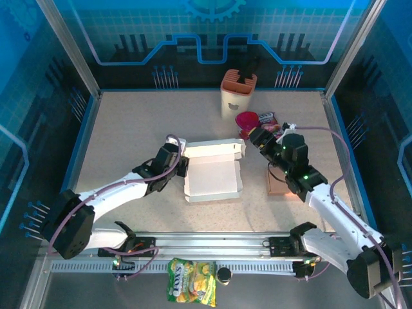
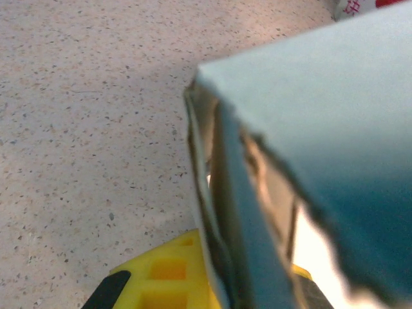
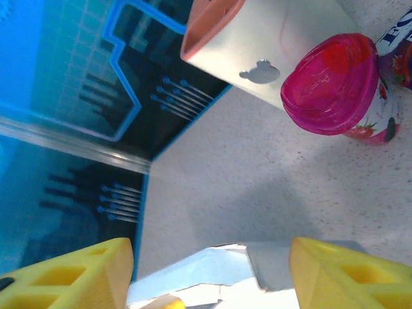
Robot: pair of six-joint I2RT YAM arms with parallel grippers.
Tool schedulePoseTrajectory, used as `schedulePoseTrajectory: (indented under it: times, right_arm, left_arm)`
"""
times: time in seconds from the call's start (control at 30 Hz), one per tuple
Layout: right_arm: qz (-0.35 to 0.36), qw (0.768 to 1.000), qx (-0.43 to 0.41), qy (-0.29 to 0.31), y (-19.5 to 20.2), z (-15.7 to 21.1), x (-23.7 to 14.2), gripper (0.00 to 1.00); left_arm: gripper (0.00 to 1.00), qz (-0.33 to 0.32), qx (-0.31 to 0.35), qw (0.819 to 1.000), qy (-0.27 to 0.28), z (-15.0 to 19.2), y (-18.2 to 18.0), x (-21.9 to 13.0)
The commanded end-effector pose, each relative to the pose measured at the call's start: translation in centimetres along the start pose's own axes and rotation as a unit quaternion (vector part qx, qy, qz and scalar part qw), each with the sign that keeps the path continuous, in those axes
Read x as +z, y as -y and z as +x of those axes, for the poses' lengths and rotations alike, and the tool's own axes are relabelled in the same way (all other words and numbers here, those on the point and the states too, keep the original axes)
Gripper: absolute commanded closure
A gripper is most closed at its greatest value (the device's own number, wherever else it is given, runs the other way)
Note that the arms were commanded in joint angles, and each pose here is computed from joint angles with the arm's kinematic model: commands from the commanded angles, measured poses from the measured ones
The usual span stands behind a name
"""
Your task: Fold the paper box
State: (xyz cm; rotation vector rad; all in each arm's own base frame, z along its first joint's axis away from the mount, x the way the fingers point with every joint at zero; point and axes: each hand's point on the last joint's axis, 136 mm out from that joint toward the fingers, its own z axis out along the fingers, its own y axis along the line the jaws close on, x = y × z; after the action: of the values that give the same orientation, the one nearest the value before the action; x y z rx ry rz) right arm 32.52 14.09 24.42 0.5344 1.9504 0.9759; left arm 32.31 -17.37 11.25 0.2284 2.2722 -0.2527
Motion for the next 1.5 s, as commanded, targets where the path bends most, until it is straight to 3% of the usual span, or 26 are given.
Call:
schedulePoseTrajectory:
  times: [0.0, 0.2, 0.37, 0.6, 0.93, 1.13, 1.27, 1.47]
  right_arm:
    - [-0.017, 0.991, -0.091, -0.093, 0.7, 2.0, 0.5, 0.39]
    - [-0.072, 0.977, -0.165, -0.116, 0.9, 1.7, 0.4, 0.53]
    - [-0.090, 0.968, -0.194, -0.127, 0.3, 1.1, 0.5, 0.53]
    - [-0.115, 0.958, -0.231, -0.126, -1.4, 0.1, 0.1, 0.42]
    - [-0.148, 0.946, -0.247, -0.148, -2.1, -0.2, 0.1, 0.35]
    - [-0.062, 0.983, -0.167, -0.041, -2.2, -2.3, -3.4, 0.37]
    - [0.008, 0.996, -0.080, 0.027, -1.6, -1.3, -5.3, 0.32]
    - [0.013, 0.998, 0.057, 0.001, -1.8, 2.0, -3.2, 0.30]
  left_arm:
    - [1.00, 0.044, 0.002, 0.999, 0.001, -1.3, 1.0, 0.1]
    - [1.00, 0.143, -0.052, 0.988, -0.009, -2.9, 1.8, -0.3]
    - [1.00, 0.231, -0.092, 0.968, -0.025, -4.1, 2.8, -0.9]
    - [1.00, 0.228, -0.094, 0.968, -0.035, -4.0, 2.4, -1.0]
    - [1.00, 0.231, -0.099, 0.967, -0.051, -3.2, 2.4, -0.9]
    - [1.00, 0.191, -0.098, 0.974, -0.068, -2.3, 1.3, 0.1]
    - [1.00, 0.167, -0.093, 0.978, -0.085, -1.9, 0.8, 0.8]
    - [1.00, 0.058, -0.042, 0.991, -0.110, -0.2, -0.9, 1.7]
